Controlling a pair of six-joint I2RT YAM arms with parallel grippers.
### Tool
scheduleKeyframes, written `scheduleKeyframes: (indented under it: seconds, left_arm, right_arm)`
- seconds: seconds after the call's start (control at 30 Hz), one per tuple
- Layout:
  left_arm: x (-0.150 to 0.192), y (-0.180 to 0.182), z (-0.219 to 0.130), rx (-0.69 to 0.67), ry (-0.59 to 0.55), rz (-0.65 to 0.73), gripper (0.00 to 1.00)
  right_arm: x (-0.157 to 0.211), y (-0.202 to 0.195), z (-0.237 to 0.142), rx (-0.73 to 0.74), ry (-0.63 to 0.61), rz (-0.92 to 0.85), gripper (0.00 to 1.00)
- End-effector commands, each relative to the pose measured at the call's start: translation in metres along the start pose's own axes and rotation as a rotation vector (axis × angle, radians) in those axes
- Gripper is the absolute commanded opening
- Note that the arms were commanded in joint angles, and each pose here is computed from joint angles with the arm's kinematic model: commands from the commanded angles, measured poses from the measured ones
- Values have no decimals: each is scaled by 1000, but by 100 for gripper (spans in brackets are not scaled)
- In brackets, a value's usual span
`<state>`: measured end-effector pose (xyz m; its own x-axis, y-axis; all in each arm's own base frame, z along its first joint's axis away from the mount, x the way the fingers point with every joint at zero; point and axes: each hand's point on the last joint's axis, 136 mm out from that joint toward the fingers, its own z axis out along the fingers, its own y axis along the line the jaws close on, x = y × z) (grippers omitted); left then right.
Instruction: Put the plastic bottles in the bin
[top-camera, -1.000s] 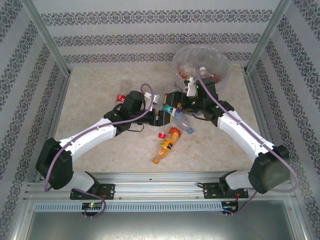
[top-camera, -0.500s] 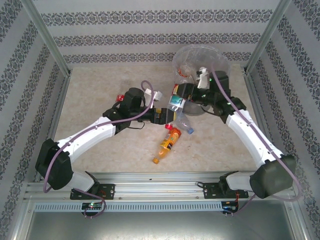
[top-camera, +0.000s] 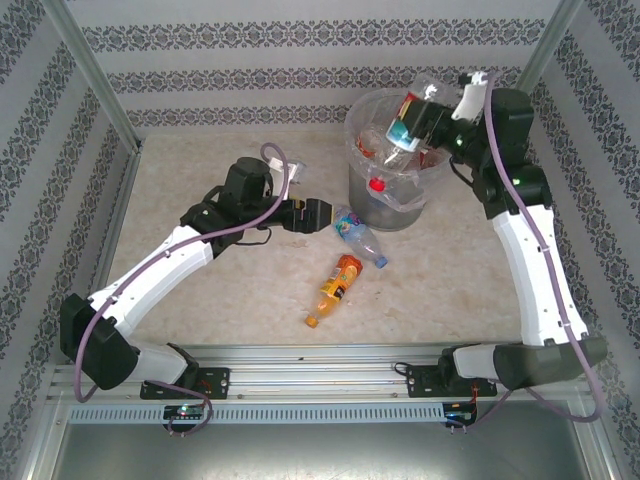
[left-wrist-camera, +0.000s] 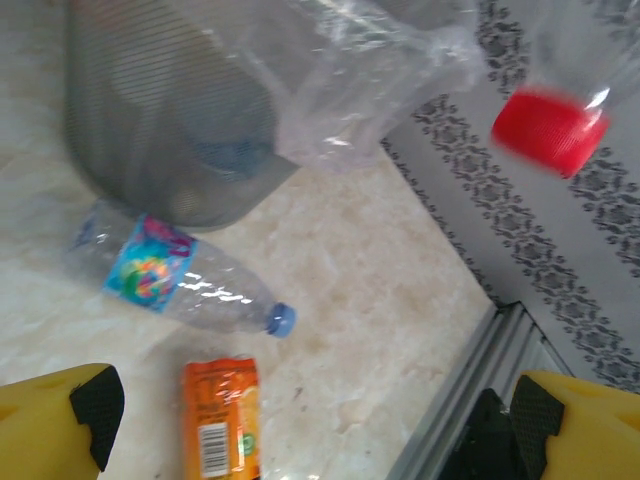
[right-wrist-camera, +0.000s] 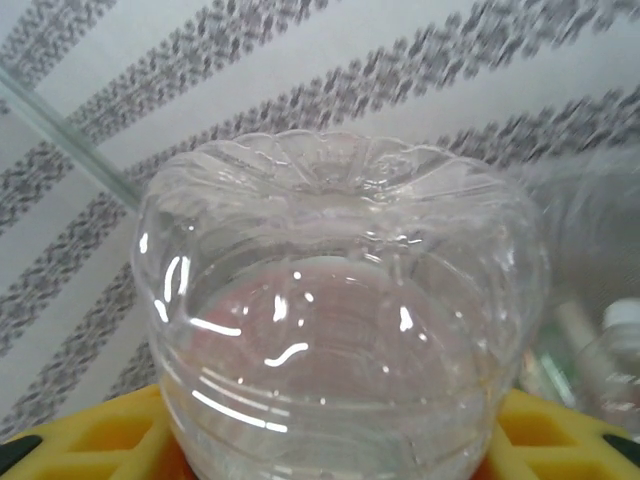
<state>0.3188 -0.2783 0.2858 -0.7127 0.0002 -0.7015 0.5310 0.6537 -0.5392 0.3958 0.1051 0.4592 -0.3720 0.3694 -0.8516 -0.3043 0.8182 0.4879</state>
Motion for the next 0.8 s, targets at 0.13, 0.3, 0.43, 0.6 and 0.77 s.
scheduleKeyframes:
  seconds: [0.13,0.3,0.43,0.6,0.77]
  left_arm:
    - [-2,21,-24,-92,-8,20,100]
    - [1,32,-31,-118,-8,6,100]
    - [3,37,-28,-126,-1,-4,100]
    - [6,42,-26,-136,6,-17,100]
    - [14,48,-24,-153,20,-30,100]
  right_arm:
    - [-25,-77,33,231,-14,-20,52]
    - [-34,-108,49,312,-31,-17,50]
    - [-37,-138,66,409,-55,-14,50]
    - [-46,-154,89,421,-106,58,50]
    - [-51,-159,112,382,-149,147,50]
